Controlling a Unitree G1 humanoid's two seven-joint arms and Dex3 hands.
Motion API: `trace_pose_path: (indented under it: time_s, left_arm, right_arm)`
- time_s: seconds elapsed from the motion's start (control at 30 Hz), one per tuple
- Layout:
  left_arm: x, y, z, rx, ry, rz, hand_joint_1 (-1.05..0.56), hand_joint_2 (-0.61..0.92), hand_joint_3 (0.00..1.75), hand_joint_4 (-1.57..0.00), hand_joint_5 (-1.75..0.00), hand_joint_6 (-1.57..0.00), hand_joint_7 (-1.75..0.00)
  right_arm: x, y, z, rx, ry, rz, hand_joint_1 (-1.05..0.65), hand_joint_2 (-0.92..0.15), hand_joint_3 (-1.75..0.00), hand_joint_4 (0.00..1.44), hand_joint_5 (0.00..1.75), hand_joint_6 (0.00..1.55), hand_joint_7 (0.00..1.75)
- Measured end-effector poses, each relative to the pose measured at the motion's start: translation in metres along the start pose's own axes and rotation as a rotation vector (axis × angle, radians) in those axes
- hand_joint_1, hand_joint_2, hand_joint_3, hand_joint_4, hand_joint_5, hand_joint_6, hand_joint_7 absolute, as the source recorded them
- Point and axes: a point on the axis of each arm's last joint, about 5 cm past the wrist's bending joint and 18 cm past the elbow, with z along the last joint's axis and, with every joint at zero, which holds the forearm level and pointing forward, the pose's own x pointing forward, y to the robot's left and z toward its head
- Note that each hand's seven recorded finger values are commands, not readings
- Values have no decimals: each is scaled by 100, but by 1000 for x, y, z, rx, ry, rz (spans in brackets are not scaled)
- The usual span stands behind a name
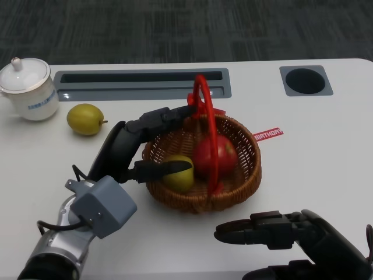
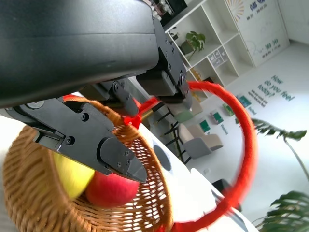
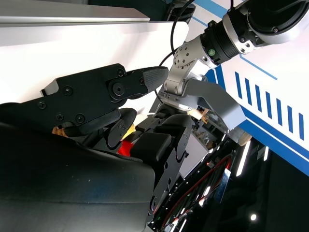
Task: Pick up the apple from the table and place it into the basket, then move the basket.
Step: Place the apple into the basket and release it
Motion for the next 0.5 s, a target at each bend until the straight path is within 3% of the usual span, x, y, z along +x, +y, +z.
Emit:
trace_pose_path:
  time_s: [0.2,0.5]
  left_arm:
    - [-3,10,6,17,-70,9,-50,74,0,-43,-1,-43,-1]
    - [-28,18,11,-8,-122,40,-57,78,1,-51,-3,-49,-2]
  right_arm:
    - [2,-4,0,-24,-27,-6,-37,-92,-9,83,0,78,0]
    - [4,-28,5,-111,-62,24,-36,-92,-6,84,1,79,1]
